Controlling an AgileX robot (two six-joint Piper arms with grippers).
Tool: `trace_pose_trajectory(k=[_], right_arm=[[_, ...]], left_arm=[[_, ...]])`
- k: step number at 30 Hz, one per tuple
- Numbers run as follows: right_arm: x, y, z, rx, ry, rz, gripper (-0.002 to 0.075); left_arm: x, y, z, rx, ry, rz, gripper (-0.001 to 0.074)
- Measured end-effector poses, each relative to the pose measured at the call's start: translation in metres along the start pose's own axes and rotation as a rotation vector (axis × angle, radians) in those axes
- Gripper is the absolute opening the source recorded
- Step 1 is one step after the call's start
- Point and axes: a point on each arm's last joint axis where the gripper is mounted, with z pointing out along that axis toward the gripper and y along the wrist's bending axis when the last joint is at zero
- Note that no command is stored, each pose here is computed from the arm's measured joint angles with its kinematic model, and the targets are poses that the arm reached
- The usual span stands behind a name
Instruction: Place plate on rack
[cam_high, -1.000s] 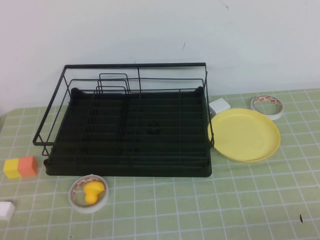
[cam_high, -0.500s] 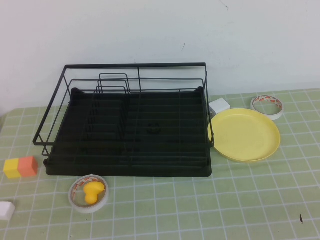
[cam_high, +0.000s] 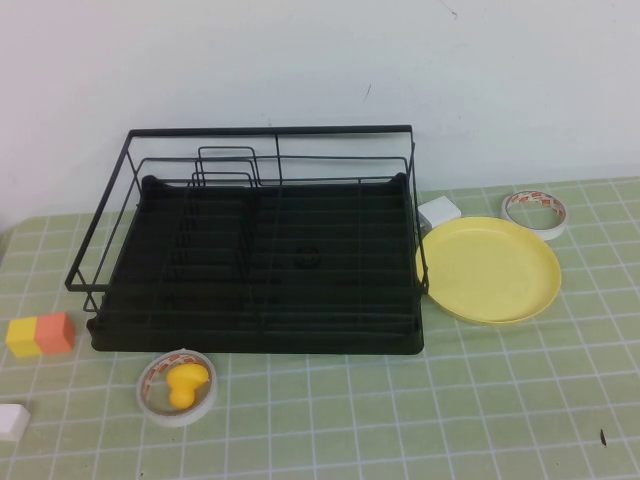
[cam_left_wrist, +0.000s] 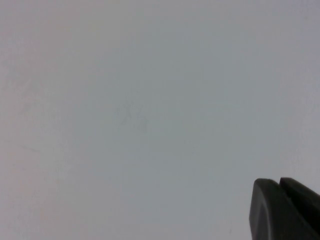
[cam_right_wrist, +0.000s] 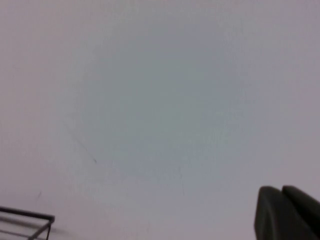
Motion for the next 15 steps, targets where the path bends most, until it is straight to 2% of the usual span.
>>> trace_pose_trajectory(k=[2, 5, 11, 15], right_arm=[[-0.005, -0.002, 0.002, -0.003, 0.071, -0.003, -0.0002], [-0.022, -0.006, 0.006, -0.014, 0.152, -0.029, -0.0002], [-0.052, -0.012, 0.037, -0.059, 0.399, -0.007, -0.0002], [-0.052, -0.011, 0.068, -0.108, 0.640, 0.044, -0.0002]], left_arm=[[0.002, 0.001, 0.000, -0.017, 0.021, -0.023, -0.0001], [0.009, 0.000, 0.002, -0.046, 0.182, -0.028, -0.0001], [-0.009, -0.021, 0.029, -0.025, 0.473, 0.115, -0.0002], [-0.007, -0.030, 0.056, -0.043, 0.712, 0.135, -0.0001]])
